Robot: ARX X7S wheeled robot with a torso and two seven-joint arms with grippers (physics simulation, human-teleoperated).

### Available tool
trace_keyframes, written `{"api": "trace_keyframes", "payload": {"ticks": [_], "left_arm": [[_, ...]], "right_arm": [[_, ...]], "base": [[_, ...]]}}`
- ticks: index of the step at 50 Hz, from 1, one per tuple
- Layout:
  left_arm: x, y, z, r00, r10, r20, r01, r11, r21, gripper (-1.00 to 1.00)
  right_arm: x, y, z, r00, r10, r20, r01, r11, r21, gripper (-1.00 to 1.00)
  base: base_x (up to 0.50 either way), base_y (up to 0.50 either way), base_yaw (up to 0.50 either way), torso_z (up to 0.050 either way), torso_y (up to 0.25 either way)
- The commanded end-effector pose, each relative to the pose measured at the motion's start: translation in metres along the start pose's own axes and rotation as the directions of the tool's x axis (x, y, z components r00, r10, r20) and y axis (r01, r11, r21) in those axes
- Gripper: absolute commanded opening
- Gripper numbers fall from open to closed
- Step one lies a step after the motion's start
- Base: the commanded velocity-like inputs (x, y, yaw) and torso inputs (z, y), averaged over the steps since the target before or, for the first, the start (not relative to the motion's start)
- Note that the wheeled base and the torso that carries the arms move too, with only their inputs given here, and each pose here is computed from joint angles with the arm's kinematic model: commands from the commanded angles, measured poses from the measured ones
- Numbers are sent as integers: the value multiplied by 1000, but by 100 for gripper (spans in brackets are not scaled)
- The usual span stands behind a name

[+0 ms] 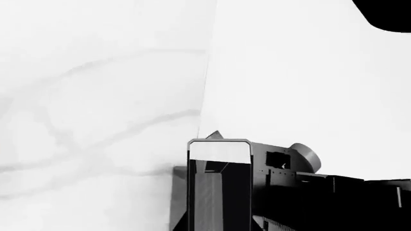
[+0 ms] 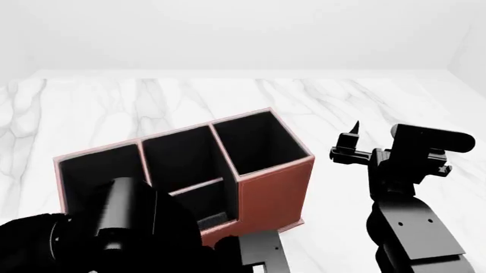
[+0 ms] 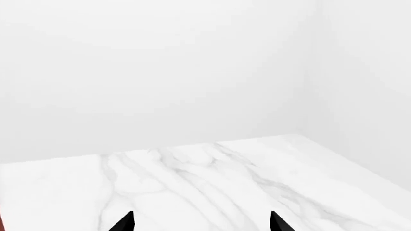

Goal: Pick up the book and place it in the left compartment of the caddy.

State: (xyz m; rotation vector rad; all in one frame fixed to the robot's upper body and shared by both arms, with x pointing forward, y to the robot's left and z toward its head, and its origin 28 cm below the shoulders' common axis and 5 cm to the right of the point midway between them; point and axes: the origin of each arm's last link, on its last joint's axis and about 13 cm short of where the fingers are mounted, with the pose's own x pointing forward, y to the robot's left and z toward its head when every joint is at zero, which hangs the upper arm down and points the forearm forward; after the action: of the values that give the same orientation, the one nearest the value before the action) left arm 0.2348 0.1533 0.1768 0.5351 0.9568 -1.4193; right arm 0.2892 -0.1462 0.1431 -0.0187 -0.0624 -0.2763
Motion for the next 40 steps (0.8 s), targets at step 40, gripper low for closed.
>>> {"api": "trace_keyframes", "payload": {"ticks": [40], "left_arm": [[-205, -69, 42, 645, 711, 280, -539, 683, -492, -100]], "right_arm": [[3, -2, 0, 1000, -23, -4, 23, 1000, -1, 100]], "base": [[0, 0, 0, 0, 1]]}}
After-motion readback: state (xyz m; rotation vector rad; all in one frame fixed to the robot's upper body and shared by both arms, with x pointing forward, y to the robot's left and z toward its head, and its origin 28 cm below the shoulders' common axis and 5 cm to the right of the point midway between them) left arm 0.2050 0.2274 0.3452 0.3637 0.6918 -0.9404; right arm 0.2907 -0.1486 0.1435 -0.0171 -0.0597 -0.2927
